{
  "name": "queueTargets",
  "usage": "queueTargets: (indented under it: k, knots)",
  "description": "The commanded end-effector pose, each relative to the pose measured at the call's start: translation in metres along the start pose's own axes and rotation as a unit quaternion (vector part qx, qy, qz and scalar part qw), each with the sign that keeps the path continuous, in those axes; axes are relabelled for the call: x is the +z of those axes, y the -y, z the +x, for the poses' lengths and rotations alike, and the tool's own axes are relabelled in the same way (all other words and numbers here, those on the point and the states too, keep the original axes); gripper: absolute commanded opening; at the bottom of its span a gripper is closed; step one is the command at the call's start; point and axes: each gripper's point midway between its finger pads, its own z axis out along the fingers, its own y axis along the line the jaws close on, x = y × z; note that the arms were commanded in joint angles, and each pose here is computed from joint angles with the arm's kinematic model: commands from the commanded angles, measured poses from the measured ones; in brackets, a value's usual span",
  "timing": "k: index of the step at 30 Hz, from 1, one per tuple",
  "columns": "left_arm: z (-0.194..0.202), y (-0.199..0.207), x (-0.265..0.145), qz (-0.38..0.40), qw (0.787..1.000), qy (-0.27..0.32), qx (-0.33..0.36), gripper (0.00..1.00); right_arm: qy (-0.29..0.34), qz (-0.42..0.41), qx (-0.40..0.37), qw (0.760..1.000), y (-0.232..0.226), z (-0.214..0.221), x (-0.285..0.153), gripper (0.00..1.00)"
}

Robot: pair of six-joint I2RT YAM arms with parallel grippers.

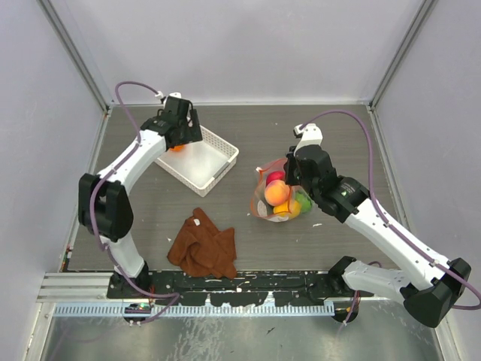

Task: Place the food in the zip-top bag and seal the zipper
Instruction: Pick up the fake fruit from the bin.

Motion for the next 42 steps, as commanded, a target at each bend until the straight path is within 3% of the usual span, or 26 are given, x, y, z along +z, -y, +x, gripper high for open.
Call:
queueTargets:
  k: [1,15,23,31,42]
  knots:
    - [-0.041,-0.019,0.028,-0.044,0.997,0.050,-0.023,0.95,0.046,-0.013,0.011,0.999,-0.007,-0.028,-0.002,0.00]
    - [-0.036,-0.052,0.123,-0.125,0.992,0.024,-0.016,1.00,0.027,-0.019,-0.003,0.999,-0.013,-0.022,0.009,0.00]
    - [-0.020,-0.053,0.149,-0.124,0.992,-0.006,-0.001,0.91,0.012,-0.024,-0.006,1.000,-0.017,-0.012,0.017,0.00]
    - [-0.014,-0.046,0.133,-0.090,0.996,-0.013,-0.002,0.60,0.014,-0.030,-0.001,0.999,-0.020,-0.016,0.015,0.00]
    - [-0.009,-0.005,0.062,0.035,0.997,-0.014,-0.060,0.52,0.018,-0.024,0.004,1.000,-0.015,-0.018,0.009,0.00]
